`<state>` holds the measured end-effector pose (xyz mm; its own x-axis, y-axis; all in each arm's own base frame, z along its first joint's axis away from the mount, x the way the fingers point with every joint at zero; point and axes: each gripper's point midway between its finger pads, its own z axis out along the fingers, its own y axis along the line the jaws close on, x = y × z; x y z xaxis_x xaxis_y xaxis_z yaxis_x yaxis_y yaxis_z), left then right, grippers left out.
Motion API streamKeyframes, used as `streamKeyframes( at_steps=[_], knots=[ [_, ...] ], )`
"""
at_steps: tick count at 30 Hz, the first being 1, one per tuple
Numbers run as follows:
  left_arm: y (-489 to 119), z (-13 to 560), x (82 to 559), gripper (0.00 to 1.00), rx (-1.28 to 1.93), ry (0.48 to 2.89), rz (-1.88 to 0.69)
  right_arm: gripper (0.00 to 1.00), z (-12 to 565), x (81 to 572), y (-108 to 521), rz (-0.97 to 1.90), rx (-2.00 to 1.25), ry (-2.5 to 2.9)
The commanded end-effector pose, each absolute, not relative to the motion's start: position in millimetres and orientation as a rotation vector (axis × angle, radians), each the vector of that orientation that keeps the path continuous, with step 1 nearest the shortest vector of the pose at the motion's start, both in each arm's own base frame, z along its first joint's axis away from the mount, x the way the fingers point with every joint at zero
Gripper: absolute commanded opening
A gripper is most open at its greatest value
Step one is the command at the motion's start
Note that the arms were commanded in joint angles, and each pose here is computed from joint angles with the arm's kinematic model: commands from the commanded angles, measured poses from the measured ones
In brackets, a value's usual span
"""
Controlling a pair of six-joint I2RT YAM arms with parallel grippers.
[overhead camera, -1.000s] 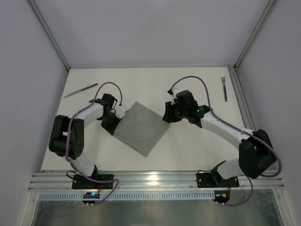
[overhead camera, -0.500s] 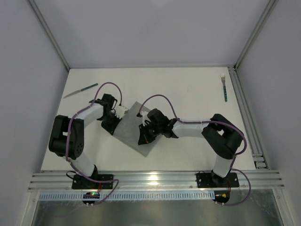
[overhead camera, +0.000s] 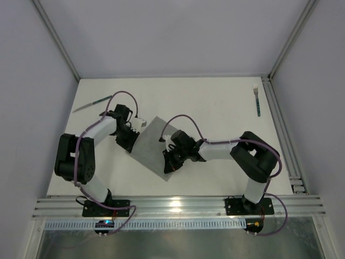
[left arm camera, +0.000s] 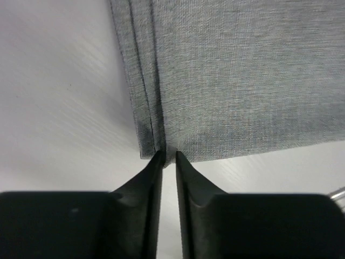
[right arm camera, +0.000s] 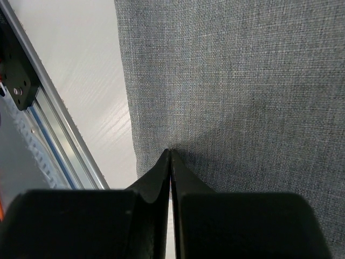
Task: Fold the napkin into a case and place the utensils inside
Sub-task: Smooth out the square-folded napkin at the center of the board.
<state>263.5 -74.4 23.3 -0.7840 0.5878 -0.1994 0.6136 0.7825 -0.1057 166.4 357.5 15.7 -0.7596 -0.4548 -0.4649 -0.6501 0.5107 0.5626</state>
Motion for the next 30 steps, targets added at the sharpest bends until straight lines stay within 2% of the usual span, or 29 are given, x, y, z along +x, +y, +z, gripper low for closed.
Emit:
streamKeyframes(
  at_steps=[1, 4, 6, 9, 10, 13, 17, 25, 30],
  knots=[
    [-101.5, 81.4, 283.2, 0.26, 0.931, 2.636, -0.427, 0.03, 4.1, 168.7, 338.3, 0.923, -0.969, 2.563],
    [-124.0, 119.9, 277.9, 0.37, 0.982, 2.521, -0.605, 0.03, 13.6, 172.2, 341.4, 0.93, -0.959, 2.537],
    [-126.7, 127.6, 273.0, 0.37, 0.998, 2.512, -0.642, 0.03, 23.3, 175.2, 347.2, 0.949, -0.961, 2.507],
    [-119.2, 112.1, 274.8, 0.26, 0.984, 2.568, -0.563, 0.03, 50.3, 185.4, 361.1, 0.992, -0.975, 2.416],
    [-116.7, 95.9, 270.3, 0.2, 1.01, 2.619, -0.512, 0.03, 58.7, 188.4, 365.9, 1.005, -0.979, 2.389],
    [-126.0, 67.9, 256.5, 0.15, 1.105, 2.682, -0.499, 0.03, 87.5, 195.0, 381.5, 1.078, -0.972, 2.293],
    [-118.6, 46.0, 258.6, 0.13, 1.123, 2.725, -0.417, 0.03, 111.0, 200.8, 396.5, 1.165, -0.942, 2.167],
    [-100.2, 4.2, 258.4, 0.12, 1.128, 2.816, -0.285, 0.03, 74.0, 203.7, 406.0, 1.18, -0.954, 2.21],
    [-95.0, -7.9, 250.5, 0.12, 1.136, 2.833, -0.267, 0.03, 76.2, 203.1, 414.2, 1.208, -0.978, 2.202]
  ],
)
